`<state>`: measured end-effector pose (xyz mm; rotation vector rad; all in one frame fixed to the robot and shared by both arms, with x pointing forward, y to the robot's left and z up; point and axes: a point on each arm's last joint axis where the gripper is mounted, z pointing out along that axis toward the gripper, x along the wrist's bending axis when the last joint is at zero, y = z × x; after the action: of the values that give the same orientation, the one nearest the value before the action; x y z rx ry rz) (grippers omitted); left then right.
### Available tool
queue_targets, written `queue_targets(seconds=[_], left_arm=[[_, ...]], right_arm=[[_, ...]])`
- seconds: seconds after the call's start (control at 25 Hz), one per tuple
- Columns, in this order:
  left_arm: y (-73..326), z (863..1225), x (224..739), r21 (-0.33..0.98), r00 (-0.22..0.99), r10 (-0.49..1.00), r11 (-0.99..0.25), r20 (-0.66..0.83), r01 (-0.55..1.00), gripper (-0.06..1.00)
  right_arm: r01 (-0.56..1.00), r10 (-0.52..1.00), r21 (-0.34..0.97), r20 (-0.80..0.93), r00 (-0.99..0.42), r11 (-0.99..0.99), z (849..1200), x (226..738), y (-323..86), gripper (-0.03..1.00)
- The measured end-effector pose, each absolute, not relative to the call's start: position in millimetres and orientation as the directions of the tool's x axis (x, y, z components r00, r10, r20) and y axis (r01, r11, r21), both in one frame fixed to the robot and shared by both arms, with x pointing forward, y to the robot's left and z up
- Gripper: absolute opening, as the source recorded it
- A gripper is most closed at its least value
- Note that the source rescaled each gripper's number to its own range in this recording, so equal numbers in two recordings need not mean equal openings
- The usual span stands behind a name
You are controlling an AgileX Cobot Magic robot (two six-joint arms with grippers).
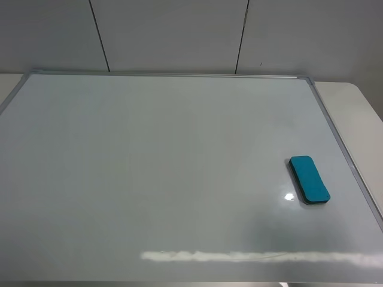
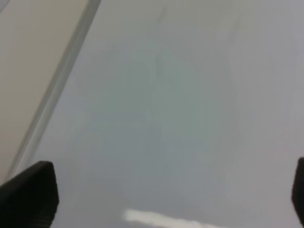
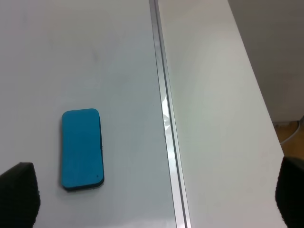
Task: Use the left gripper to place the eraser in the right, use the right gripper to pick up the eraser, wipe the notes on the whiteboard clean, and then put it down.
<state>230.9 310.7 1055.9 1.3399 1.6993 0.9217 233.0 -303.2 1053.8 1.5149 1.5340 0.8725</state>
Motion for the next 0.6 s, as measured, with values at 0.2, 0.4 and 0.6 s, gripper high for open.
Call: queue_targets(seconds=[0.2,0.4,0.6], left_arm=[[310.7,1055.9,230.9,0.887,-0.151,0.98,0.185,-0.132,0.423,1.0],[310.7,1055.9,230.9,0.887,-0.151,0.98,0.185,-0.132,0.423,1.0],[310.7,1055.9,230.9,0.887,-0.151,0.98,0.185,-0.132,0.423,1.0]], right_arm=[[0.451,0.997,0.891,-0.069,0.03,0.048,1053.8,232.9,-303.2,1.0],[0.45,0.997,0.892,-0.069,0.03,0.048,1053.9,233.0,-303.2,1.0],[0.45,0.997,0.892,-0.069,0.03,0.048,1053.9,233.0,-303.2,1.0]])
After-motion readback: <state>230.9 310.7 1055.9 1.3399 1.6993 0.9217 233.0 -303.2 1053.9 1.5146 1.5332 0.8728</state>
